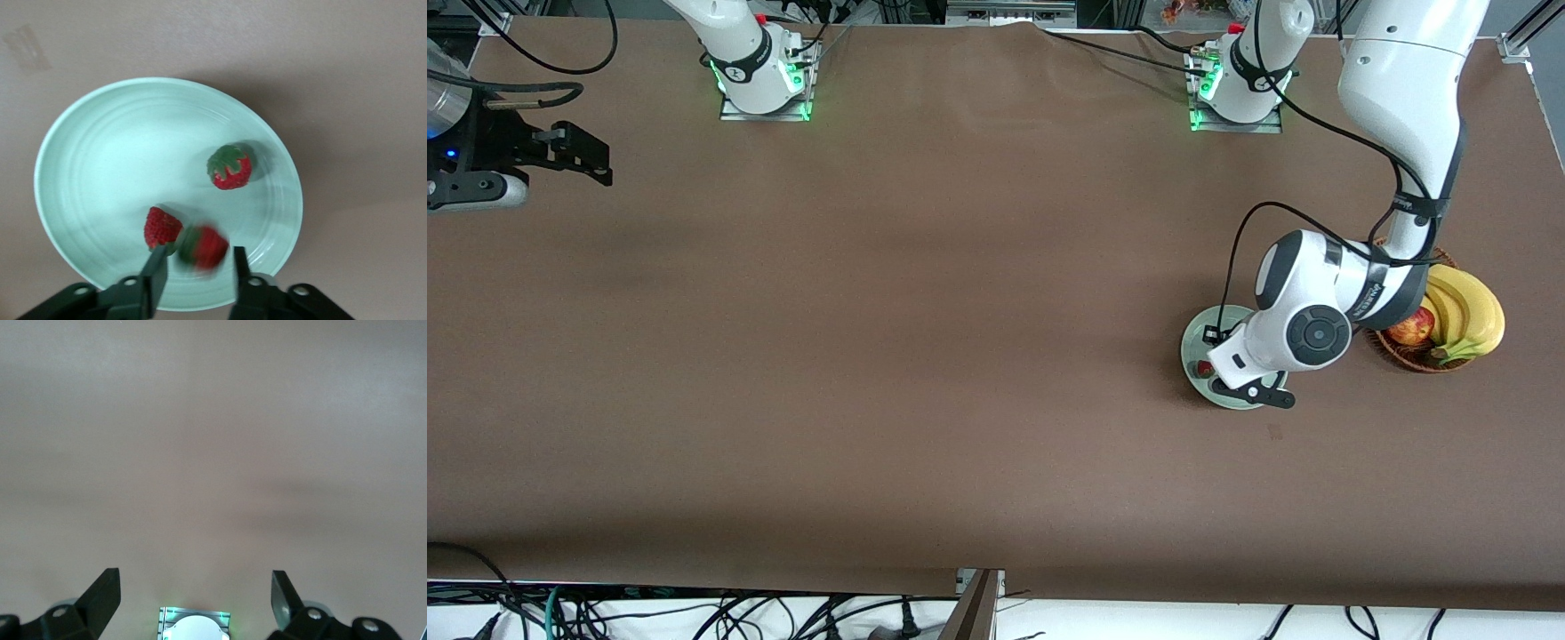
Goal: Collect all strawberries into plate
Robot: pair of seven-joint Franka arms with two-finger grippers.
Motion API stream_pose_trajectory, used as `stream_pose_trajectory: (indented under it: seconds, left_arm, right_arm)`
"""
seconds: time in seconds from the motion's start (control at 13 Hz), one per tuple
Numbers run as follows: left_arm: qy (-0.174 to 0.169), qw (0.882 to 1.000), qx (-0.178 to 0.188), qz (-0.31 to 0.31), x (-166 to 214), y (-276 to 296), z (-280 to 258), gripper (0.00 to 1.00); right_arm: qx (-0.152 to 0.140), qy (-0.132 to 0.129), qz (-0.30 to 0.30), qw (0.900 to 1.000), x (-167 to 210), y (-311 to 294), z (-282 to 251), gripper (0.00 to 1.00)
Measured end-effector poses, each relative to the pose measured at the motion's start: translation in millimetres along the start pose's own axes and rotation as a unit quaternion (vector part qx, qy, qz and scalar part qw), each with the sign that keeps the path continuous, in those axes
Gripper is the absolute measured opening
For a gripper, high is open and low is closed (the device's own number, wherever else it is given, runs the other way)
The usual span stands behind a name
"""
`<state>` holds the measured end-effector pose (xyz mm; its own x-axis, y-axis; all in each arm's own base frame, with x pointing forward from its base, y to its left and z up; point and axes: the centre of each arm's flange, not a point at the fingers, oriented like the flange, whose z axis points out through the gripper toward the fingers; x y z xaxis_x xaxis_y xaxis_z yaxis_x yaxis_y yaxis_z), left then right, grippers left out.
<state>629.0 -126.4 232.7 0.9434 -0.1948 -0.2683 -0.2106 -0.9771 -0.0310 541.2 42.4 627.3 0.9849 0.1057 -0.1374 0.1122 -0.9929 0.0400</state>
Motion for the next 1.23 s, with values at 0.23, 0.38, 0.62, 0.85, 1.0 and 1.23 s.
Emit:
stream_pose_trajectory:
  seconds: [0.23,0.38,0.62,0.85,1.0,1.23]
  left_arm:
    - [0.019,1.000,0.000,0.001,3,2,-20,0.85]
    - [0.052,0.999,0.003,0.000,-1,2,-64,1.00]
    - [0.116,0.993,0.012,-0.013,-31,-12,-166,1.00]
    - [0.114,0.993,0.023,-0.032,-88,-27,-248,1.00]
    - [0.097,0.994,0.019,-0.043,-125,-31,-292,1.00]
    - [0.116,0.991,0.011,-0.069,-160,-56,-329,1.00]
  right_arm:
    - [0.000,0.000,0.003,1.000,0,0,0,1.00]
    - [0.000,0.000,0.004,1.000,0,0,0,1.00]
    - [0.000,0.000,0.004,1.000,1,0,0,1.00]
    - [0.000,-0.002,0.004,1.000,3,0,4,1.00]
    - [0.000,-0.002,0.005,1.000,4,0,4,1.00]
    - [0.000,-0.002,0.006,1.000,4,0,4,1.00]
